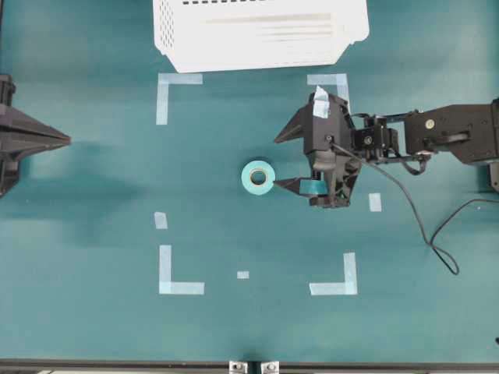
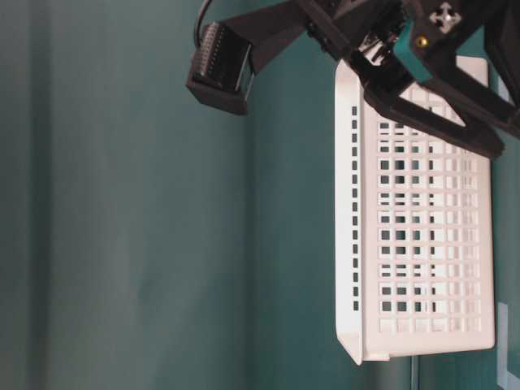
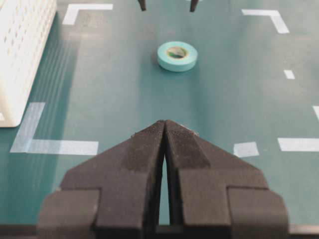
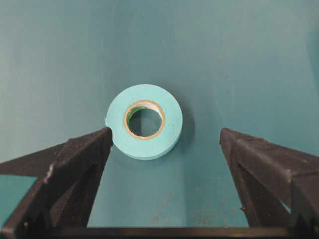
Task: Put the tape in the middle into the white basket.
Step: 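Lower the open right gripper over the teal tape roll, then close the right gripper fingers around the tape roll's sides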
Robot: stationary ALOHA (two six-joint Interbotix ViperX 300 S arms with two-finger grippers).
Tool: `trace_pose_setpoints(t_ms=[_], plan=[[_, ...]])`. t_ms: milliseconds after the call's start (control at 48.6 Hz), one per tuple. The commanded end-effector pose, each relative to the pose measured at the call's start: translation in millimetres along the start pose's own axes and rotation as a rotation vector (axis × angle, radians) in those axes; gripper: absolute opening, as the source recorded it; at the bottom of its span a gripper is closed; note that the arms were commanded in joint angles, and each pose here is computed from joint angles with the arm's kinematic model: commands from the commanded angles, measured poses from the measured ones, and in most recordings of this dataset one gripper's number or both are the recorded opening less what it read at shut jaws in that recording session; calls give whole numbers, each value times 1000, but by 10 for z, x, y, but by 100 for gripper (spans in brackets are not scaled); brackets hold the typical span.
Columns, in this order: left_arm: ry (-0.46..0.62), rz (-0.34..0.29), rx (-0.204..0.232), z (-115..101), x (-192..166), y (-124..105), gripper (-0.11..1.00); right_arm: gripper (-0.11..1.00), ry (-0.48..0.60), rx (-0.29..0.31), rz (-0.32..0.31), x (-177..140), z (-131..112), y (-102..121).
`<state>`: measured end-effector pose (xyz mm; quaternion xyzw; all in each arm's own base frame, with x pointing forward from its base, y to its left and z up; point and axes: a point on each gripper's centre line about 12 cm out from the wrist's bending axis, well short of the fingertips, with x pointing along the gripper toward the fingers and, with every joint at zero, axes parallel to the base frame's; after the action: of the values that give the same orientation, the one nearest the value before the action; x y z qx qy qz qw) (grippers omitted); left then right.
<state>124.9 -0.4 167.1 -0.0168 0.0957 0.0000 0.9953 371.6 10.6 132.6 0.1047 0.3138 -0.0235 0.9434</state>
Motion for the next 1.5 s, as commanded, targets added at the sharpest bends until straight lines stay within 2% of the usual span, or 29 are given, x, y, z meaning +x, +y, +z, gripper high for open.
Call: trace_pose_setpoints(t_ms=[0, 474, 1482], plan=[[-14, -3, -1, 53, 3, -6, -11, 100, -27, -4, 13, 8, 96, 53], [-14, -3, -1, 53, 3, -6, -11, 100, 43, -8, 1, 253, 28, 58], [-14, -3, -1, 53, 3, -6, -11, 100, 65, -14, 2, 450, -13, 82]])
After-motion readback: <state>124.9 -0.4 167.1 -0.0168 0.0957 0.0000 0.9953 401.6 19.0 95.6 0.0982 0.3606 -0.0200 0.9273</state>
